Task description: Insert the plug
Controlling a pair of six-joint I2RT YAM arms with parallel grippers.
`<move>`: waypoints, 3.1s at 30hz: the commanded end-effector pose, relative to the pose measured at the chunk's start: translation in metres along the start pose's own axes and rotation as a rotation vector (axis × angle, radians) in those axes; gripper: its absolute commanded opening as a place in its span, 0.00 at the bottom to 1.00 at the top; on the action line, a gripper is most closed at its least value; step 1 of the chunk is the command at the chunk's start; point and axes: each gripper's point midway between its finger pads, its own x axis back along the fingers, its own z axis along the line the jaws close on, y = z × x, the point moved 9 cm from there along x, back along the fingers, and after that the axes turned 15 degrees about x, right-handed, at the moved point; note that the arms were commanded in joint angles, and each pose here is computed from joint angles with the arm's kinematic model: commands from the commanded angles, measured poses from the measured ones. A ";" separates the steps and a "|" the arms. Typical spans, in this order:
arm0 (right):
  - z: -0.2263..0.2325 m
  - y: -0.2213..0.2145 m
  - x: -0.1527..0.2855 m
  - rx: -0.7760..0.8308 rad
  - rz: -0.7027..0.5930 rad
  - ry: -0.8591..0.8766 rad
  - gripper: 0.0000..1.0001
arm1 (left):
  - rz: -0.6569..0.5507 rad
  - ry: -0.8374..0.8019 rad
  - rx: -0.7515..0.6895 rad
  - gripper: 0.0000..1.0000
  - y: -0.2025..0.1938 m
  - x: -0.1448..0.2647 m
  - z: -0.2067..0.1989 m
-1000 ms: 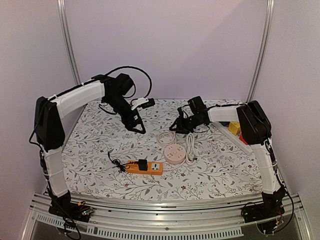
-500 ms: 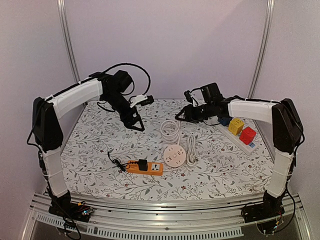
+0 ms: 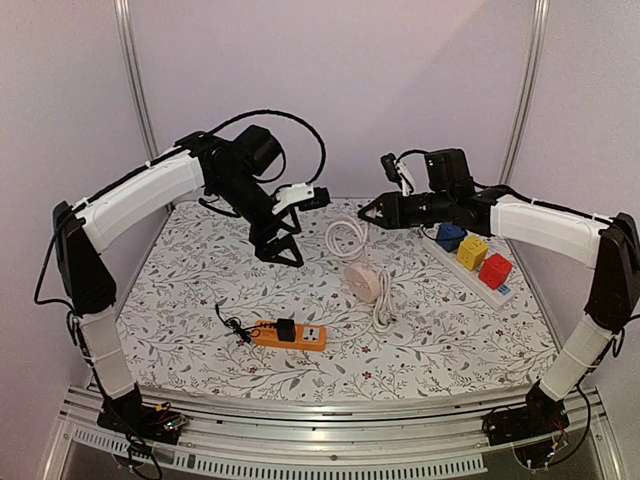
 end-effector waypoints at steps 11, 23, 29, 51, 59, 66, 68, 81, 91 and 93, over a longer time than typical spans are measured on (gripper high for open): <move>0.077 0.033 0.063 0.216 -0.216 0.204 0.04 | -0.219 -0.007 -0.184 1.00 0.071 0.012 -0.042; 0.099 0.039 0.077 0.287 -0.278 0.282 0.03 | -0.144 -0.160 -0.116 0.95 0.068 -0.027 -0.042; 0.102 0.041 0.082 0.300 -0.299 0.293 0.02 | -0.144 -0.190 -0.105 0.36 0.067 -0.028 -0.045; 0.126 0.021 0.132 0.519 -0.326 0.589 0.99 | -0.167 -0.323 -0.468 0.00 0.055 0.053 -0.134; 0.137 0.019 0.129 0.377 -0.419 0.518 0.99 | -0.139 -0.220 -0.527 0.00 0.057 0.056 -0.144; 0.140 0.009 0.136 0.231 -0.488 0.547 0.98 | -0.161 -0.221 -0.541 0.00 0.062 0.056 -0.149; 0.141 0.006 0.140 0.232 -0.489 0.556 0.98 | -0.160 -0.222 -0.543 0.00 0.062 0.056 -0.149; 0.158 -0.007 0.125 0.320 -0.482 0.553 0.79 | -0.177 -0.231 -0.532 0.00 0.066 0.056 -0.149; 0.161 -0.010 0.109 0.316 -0.444 0.580 0.56 | -0.177 -0.236 -0.529 0.00 0.067 0.054 -0.149; 0.161 -0.011 0.109 0.318 -0.444 0.581 0.47 | -0.174 -0.236 -0.526 0.00 0.067 0.053 -0.148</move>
